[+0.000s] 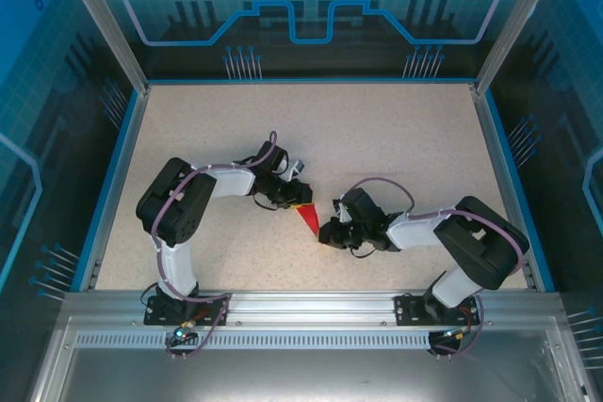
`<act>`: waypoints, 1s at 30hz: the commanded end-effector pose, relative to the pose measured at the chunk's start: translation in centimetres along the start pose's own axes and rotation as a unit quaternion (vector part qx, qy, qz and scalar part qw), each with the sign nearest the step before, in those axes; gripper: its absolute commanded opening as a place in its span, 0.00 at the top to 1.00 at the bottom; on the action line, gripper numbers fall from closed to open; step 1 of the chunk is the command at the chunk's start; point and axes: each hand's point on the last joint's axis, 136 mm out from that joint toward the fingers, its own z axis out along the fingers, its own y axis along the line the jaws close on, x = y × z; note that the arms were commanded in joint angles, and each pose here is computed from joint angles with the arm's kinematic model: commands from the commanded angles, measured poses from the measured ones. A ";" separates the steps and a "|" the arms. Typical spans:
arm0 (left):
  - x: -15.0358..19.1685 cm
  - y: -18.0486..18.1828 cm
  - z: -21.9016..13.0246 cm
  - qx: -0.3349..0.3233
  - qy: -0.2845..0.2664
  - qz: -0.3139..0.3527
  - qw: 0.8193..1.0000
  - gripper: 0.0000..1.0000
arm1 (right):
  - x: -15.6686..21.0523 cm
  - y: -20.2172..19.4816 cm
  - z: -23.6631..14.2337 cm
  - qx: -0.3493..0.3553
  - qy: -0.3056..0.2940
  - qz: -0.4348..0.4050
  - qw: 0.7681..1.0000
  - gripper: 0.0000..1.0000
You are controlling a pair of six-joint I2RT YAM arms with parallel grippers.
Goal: Fold a paper plane with a square sheet of paper (pick it up from the middle)
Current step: Fold the wing for the fifth time at the center of the table.
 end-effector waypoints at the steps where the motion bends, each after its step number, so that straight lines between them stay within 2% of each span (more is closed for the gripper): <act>1: 1.6 4.5 1.2 -0.067 0.025 -0.021 0.997 0.67 | 4.8 -5.6 -0.5 0.094 0.073 0.041 0.992 0.91; 6: 1.6 4.4 1.2 -0.064 0.026 -0.021 0.997 0.67 | 3.8 -3.6 -1.2 0.079 0.060 0.022 0.995 0.91; 17: 1.8 4.3 1.2 -0.058 0.028 -0.023 0.998 0.67 | -1.6 3.8 -2.1 0.022 -0.015 -0.026 0.999 0.90; 23: 1.8 4.2 1.4 -0.054 0.031 -0.025 0.998 0.67 | -1.4 3.0 0.9 0.017 0.014 -0.002 1.000 0.88; 30: 1.8 4.3 1.3 -0.057 0.028 -0.024 0.998 0.66 | 2.7 -3.1 2.0 0.069 0.056 0.049 0.995 0.88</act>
